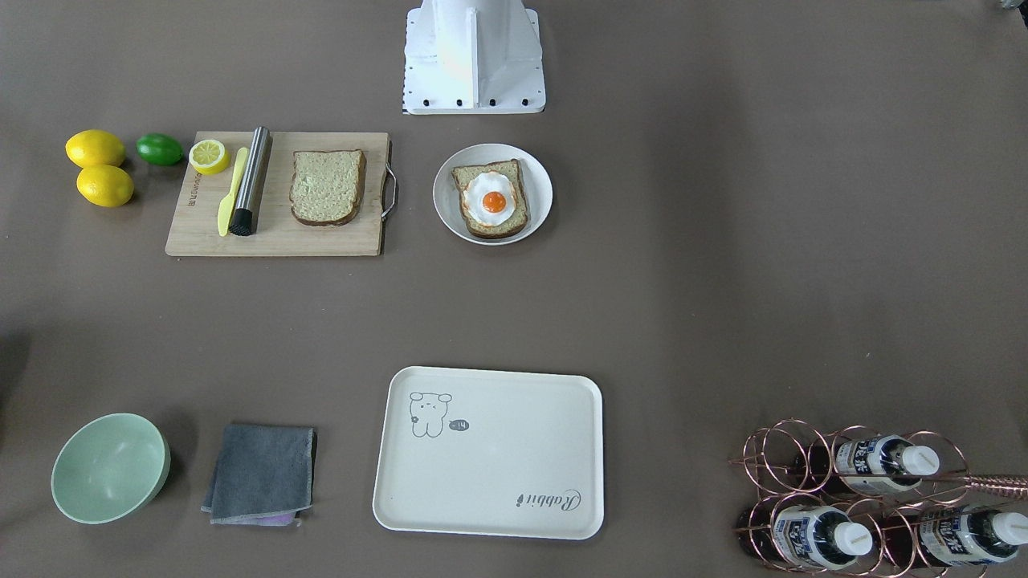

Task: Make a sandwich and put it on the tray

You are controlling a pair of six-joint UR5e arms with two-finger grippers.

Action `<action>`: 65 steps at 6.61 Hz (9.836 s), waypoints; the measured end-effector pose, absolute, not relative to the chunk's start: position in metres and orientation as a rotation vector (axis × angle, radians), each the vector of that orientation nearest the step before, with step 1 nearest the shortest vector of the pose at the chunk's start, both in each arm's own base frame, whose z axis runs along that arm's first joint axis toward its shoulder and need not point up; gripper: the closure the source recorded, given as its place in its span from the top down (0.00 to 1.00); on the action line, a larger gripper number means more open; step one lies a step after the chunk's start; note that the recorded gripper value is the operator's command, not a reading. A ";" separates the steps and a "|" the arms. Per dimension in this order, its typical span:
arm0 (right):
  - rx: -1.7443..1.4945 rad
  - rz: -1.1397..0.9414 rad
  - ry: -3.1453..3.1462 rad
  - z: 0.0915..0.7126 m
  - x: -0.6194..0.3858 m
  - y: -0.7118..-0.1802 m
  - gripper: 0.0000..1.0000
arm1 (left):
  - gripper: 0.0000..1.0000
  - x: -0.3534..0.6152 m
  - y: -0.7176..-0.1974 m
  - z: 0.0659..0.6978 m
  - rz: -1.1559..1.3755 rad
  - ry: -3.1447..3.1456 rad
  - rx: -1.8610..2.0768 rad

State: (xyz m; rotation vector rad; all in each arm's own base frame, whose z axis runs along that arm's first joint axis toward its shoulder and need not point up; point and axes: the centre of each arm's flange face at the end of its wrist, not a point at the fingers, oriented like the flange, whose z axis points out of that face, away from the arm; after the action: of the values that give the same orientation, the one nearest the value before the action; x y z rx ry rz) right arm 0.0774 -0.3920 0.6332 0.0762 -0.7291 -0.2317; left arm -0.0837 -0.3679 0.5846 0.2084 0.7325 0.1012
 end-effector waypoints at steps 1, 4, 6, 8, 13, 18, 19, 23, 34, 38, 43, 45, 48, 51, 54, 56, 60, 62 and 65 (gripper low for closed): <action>0.081 -0.234 -0.730 0.632 0.077 -0.393 1.00 | 0.97 -0.084 -0.368 0.585 0.101 0.733 0.209; 0.104 -0.243 -0.782 0.626 0.064 -0.397 1.00 | 0.98 -0.083 -0.363 0.592 0.095 0.734 0.192; 0.078 -0.210 -0.810 0.603 0.025 -0.405 1.00 | 0.98 -0.083 -0.356 0.595 0.095 0.735 0.190; 0.105 -0.156 -0.843 0.574 -0.020 -0.414 0.98 | 0.98 -0.083 -0.351 0.594 0.095 0.735 0.198; 0.008 0.013 -1.050 0.468 -0.252 -0.381 0.99 | 0.98 -0.087 -0.353 0.590 0.090 0.724 0.227; -0.007 0.078 -1.001 0.385 -0.381 -0.339 0.83 | 0.98 -0.087 -0.357 0.585 0.091 0.723 0.238; -0.014 0.071 -0.995 0.384 -0.390 -0.331 0.79 | 0.98 -0.087 -0.357 0.585 0.092 0.723 0.239; -0.049 0.038 -0.976 0.393 -0.411 -0.311 0.74 | 0.98 -0.089 -0.356 0.581 0.091 0.719 0.253; -0.060 0.039 -0.968 0.400 -0.410 -0.311 0.00 | 0.98 -0.105 -0.348 0.578 0.053 0.721 0.282; -0.027 0.050 -1.115 0.338 -0.420 -0.317 0.00 | 0.98 -0.107 -0.347 0.578 0.050 0.720 0.284; -0.011 -0.021 -1.286 0.248 -0.508 -0.328 0.00 | 0.98 -0.107 -0.347 0.573 0.051 0.719 0.291; 0.026 -0.107 -1.296 0.227 -0.541 -0.335 0.00 | 0.98 -0.107 -0.347 0.570 0.053 0.717 0.298; 0.026 -0.204 -1.270 0.239 -0.557 -0.338 0.00 | 0.98 -0.107 -0.343 0.564 0.053 0.717 0.304; 0.016 -0.209 -1.251 0.249 -0.564 -0.342 0.45 | 0.98 -0.107 -0.339 0.563 0.051 0.717 0.303; 0.009 -0.185 -1.242 0.247 -0.565 -0.342 0.99 | 0.98 -0.107 -0.337 0.565 0.049 0.718 0.298; 0.024 -0.153 -1.243 0.246 -0.543 -0.354 0.99 | 0.98 -0.105 -0.332 0.568 0.047 0.728 0.286; 0.033 -0.039 -1.130 0.255 -0.430 -0.412 1.00 | 0.98 -0.039 -0.378 0.526 0.009 0.840 0.217; 0.055 -0.077 -1.074 0.315 -0.353 -0.429 1.00 | 0.98 0.062 -0.414 0.466 -0.055 0.931 0.137; 0.093 -0.124 -0.979 0.418 -0.235 -0.443 1.00 | 0.98 0.205 -0.398 0.383 -0.090 0.992 0.021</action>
State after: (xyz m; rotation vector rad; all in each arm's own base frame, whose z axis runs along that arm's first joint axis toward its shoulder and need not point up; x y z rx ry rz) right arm -0.2345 -0.4428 0.4185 0.0929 -0.9786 -0.1237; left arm 0.2054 -0.3978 0.3831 0.0211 0.9921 -0.0902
